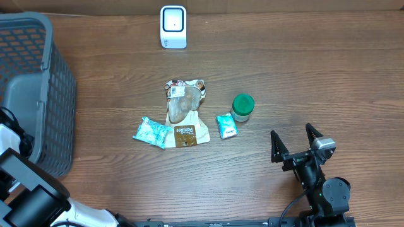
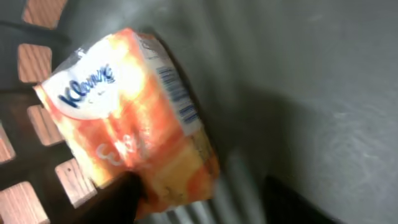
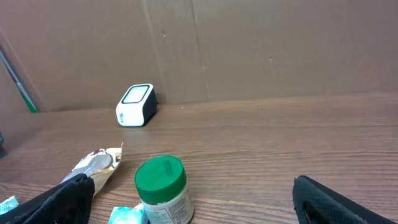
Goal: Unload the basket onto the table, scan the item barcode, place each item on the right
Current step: 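Move the left gripper into the basket and grasp the orange Kleenex pack, then carry the orange pack with the left gripper and place it left of the bag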
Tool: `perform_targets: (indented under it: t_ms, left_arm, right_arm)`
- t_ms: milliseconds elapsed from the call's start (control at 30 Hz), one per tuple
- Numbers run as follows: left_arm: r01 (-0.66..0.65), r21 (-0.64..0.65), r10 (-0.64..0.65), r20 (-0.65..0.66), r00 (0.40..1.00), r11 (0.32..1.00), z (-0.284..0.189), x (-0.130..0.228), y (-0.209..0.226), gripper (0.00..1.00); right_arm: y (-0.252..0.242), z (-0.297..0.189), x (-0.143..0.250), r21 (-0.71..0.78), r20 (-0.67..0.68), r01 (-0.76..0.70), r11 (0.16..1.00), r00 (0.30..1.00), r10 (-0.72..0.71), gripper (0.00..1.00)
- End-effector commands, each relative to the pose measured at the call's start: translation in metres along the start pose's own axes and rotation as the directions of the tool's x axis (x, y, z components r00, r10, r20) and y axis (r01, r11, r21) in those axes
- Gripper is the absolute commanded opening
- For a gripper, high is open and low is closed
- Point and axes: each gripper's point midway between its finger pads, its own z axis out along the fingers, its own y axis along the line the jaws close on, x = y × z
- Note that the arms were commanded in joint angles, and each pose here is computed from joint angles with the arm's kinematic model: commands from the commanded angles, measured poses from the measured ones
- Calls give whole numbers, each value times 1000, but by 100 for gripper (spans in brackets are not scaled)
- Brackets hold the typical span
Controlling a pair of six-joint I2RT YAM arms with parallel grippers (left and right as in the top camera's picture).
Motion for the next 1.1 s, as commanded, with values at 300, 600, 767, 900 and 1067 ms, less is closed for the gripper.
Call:
perform_targets:
  t_ms: [300,600,767,900,1067]
  left_arm:
    - [-29,-26,27,-78,997,999,10,11,1,4]
    - [-85,48,85,18,996,995,-82,-37,-27,4]
    - [-149,217,112,172,979,965,-173,-54,-66,4]
    - [-251,300,144,335,931,920,-255,-44,-90,4]
    - [-440,383,202,523,828,812,-349,4,-110,4]
  right_arm:
    - [-1,0,2,5,5,0,1000,1000,0,100]
    - [-1,0,2,5,5,0,1000,1000,0,100]
    - [-1,0,2,5,5,0,1000,1000,0,100]
    - [-1,0,2,5,5,0,1000,1000,0,100]
    - [-1,0,2,5,5,0,1000,1000,0,100]
